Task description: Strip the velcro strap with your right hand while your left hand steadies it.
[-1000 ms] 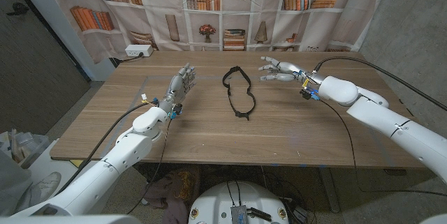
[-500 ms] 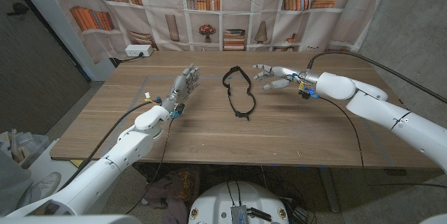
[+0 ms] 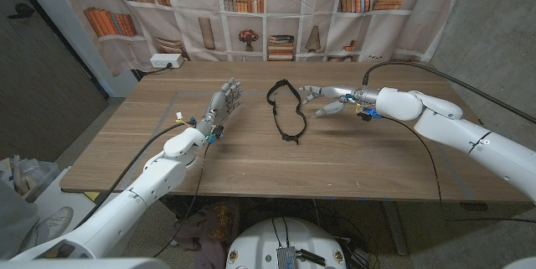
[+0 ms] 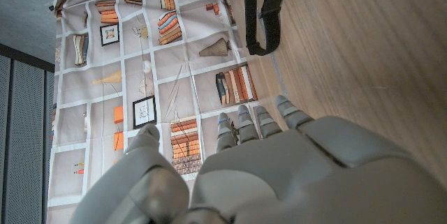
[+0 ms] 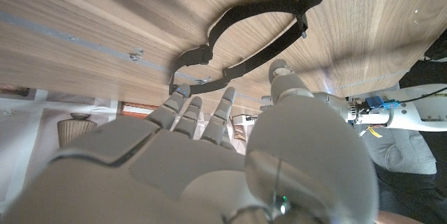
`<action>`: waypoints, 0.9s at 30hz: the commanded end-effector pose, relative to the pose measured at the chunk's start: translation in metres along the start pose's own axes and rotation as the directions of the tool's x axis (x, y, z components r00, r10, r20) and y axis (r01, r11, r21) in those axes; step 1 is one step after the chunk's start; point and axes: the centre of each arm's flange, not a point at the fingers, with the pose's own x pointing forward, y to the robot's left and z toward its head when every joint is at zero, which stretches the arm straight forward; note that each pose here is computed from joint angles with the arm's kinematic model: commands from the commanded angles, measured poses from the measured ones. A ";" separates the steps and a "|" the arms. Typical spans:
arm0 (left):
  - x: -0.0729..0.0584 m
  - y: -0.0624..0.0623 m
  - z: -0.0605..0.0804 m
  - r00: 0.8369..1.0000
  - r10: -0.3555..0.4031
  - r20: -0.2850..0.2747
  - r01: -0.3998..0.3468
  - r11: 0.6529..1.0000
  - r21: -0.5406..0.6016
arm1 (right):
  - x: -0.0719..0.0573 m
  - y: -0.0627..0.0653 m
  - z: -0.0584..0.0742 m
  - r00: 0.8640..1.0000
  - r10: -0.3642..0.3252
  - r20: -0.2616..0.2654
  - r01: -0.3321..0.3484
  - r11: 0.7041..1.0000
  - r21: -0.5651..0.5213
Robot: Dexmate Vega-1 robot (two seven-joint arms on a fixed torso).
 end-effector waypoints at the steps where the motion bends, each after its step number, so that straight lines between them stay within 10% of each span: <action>1: -0.002 -0.001 -0.001 1.000 0.001 -0.005 -0.001 1.000 -0.002 | 0.008 0.011 0.005 0.999 0.027 -0.029 -0.030 0.992 -0.122; 27: -0.001 0.002 -0.003 1.000 0.003 -0.008 -0.003 1.000 -0.008 | 0.028 0.039 0.026 0.994 0.105 0.027 -0.095 0.962 -0.254</action>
